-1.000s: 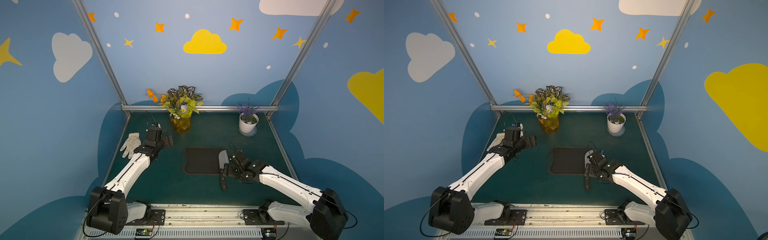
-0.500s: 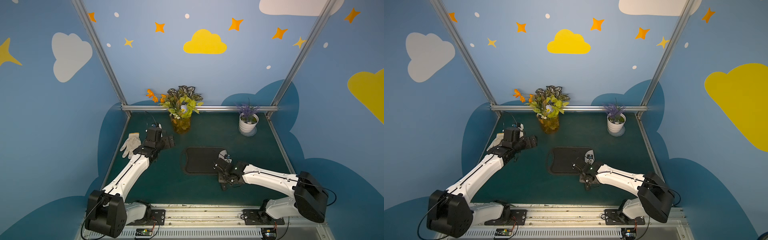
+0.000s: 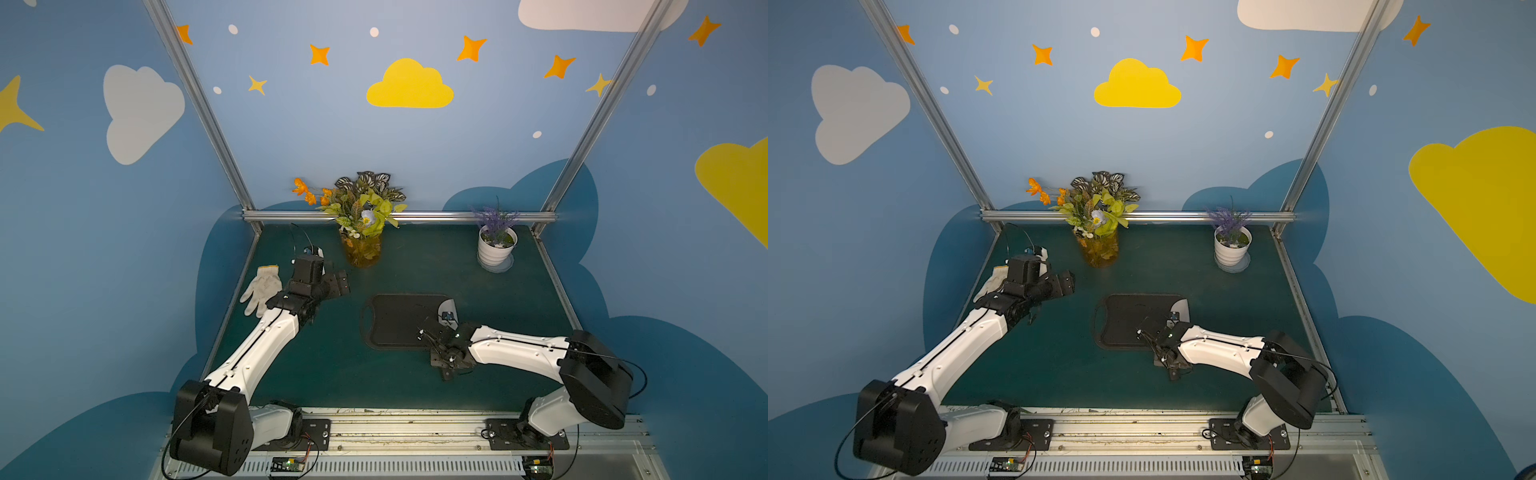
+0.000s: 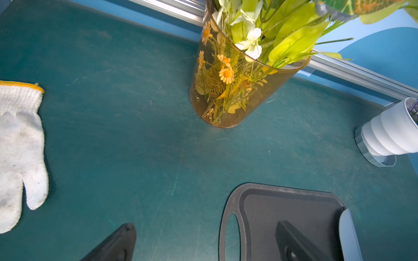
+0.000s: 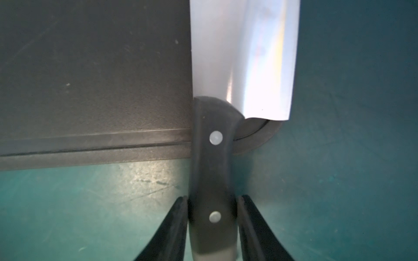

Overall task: Align the knife with the edge of the cutting board
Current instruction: Adjust the knife at the edge of the cutting board.

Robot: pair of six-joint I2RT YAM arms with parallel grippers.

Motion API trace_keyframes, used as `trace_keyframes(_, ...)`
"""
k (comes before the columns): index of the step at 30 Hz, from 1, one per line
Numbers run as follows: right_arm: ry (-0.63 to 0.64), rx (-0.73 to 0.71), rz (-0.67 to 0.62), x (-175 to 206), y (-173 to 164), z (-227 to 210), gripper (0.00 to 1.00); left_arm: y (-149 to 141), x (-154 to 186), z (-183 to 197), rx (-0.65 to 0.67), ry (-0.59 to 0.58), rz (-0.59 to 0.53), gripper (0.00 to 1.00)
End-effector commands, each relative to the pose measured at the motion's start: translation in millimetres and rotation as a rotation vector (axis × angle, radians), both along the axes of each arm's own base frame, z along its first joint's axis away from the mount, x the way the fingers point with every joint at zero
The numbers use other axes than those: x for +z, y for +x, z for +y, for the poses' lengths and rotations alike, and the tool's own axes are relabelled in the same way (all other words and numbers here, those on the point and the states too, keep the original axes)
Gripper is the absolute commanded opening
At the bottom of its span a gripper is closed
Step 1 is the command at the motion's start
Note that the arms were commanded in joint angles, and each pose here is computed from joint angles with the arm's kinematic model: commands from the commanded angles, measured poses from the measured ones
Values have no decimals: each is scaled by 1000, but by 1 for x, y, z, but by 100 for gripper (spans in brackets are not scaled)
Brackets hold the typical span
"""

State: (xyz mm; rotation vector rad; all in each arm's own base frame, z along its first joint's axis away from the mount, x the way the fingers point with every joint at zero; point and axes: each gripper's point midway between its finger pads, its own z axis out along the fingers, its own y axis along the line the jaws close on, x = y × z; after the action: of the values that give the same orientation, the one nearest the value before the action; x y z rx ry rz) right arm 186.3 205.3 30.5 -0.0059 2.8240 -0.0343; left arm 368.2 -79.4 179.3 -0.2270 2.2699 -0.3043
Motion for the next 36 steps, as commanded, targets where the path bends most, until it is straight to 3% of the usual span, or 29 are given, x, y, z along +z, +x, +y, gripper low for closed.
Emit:
trace_keyframes(1,-3,3,-19,3,9,2,34,0,8,-2,-9,5,-4,100)
trace_keyframes(21,-5,60,19,-4,10,8,29,0,5,-1,-15,23,4,100)
trace_keyframes(29,-20,68,42,-11,4,4,47,0,5,-1,-16,27,5,100)
trace_keyframes(36,-12,69,46,-13,2,3,44,0,2,-1,-18,33,13,100)
